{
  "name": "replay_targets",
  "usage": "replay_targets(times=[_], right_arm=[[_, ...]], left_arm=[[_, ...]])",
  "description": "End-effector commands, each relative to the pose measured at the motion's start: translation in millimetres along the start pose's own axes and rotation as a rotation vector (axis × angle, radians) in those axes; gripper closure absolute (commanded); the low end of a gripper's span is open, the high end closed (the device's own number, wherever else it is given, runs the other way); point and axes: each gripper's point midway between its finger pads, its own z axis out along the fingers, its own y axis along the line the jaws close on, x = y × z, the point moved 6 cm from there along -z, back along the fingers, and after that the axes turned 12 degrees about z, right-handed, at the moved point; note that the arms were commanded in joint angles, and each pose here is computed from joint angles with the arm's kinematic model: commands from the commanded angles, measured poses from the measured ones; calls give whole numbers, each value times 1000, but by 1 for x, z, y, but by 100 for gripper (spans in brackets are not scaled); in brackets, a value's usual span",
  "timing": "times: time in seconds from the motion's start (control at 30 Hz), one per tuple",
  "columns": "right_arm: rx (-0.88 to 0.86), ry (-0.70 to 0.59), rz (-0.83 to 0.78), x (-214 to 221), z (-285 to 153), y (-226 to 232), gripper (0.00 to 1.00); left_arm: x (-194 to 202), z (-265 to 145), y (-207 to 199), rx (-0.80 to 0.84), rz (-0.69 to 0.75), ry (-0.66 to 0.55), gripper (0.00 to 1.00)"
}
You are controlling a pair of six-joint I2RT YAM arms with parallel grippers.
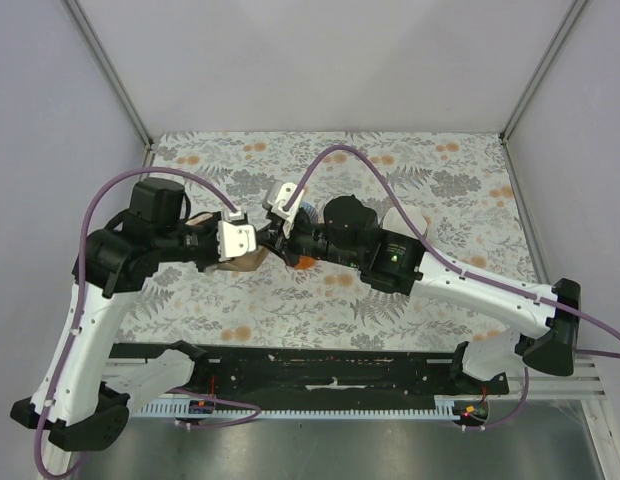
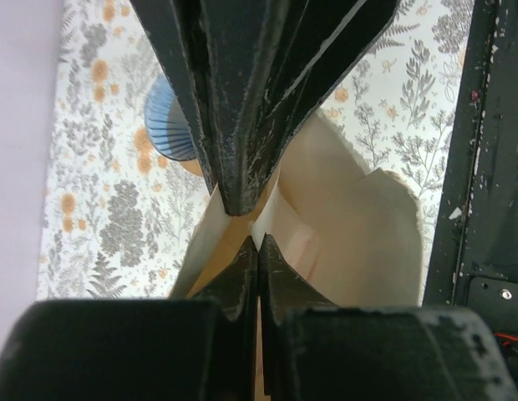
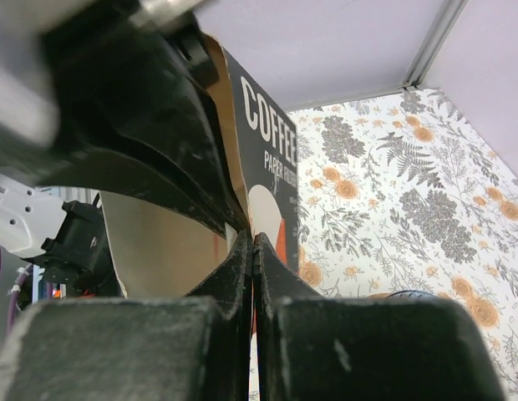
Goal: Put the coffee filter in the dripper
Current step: Pick up the coffee filter from the coffee filter holder, then place the coffee filter holder at the center of the board.
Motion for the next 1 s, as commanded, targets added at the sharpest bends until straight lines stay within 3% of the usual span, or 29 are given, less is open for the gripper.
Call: replay_targets(times=[0.0, 0.13, 0.53, 0.8, 0.97], right_arm=[[74, -74, 47, -22, -9, -21, 100], [99, -71, 68, -22, -14, -35, 100], [108, -143, 68, -51, -34, -45, 100], [232, -218, 62, -80, -76, -66, 100], [408, -258, 57, -90, -118, -92, 100]], left_arm=[[-29, -25, 13, -93, 36, -83, 98], [-52, -42, 19, -131, 22, -167, 98], [-134, -122, 68, -444, -52, -409, 98], [-139, -157, 95, -742, -212, -401, 98], [-133, -158, 96, -777, -256, -378, 98]])
